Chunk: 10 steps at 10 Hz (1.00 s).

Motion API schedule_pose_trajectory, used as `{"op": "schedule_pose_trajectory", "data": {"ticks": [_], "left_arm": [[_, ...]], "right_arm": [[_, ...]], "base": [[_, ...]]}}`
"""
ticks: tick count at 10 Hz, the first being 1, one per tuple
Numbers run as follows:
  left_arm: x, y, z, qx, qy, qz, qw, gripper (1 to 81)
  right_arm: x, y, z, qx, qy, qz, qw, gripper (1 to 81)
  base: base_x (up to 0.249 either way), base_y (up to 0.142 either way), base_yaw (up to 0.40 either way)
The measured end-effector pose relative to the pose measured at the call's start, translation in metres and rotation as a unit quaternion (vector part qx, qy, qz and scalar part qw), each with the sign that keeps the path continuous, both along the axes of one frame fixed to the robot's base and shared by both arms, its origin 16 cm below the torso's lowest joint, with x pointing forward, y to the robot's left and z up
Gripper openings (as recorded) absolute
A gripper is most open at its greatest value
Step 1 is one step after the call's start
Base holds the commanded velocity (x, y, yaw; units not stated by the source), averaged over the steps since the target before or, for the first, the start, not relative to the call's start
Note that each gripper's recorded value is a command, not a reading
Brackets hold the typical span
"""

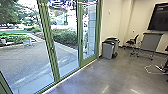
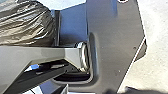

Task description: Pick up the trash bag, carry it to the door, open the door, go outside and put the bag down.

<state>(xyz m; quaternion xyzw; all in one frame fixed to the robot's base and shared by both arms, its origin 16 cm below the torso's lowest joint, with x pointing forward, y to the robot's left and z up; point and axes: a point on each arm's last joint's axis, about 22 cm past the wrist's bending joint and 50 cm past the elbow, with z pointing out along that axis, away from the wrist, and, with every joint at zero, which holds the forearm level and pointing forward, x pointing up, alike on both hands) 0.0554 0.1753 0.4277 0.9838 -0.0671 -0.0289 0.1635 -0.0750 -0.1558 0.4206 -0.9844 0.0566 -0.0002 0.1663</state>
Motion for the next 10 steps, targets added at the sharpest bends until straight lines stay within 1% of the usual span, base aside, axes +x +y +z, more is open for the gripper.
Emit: {"op": "schedule_pose_trajectory", "data": {"ticks": [1,10], "left_arm": [[0.0003,-0.0004,0.0001,0.0,-0.001,0.0,1.0,1.0],[-0.0003,0.0,0.0,0.0,0.0,0.0,1.0,1.0]], "right_arm": [[0.0,0.0,0.0,0.0,0.0,0.0,1.0,81.1],[-0.0019,-0.0004,0.0,0.0,0.001,0.0,1.0,81.1]], "base": [[0.157,-0.069,0.0],[0.157,0.0,0.0]]}}
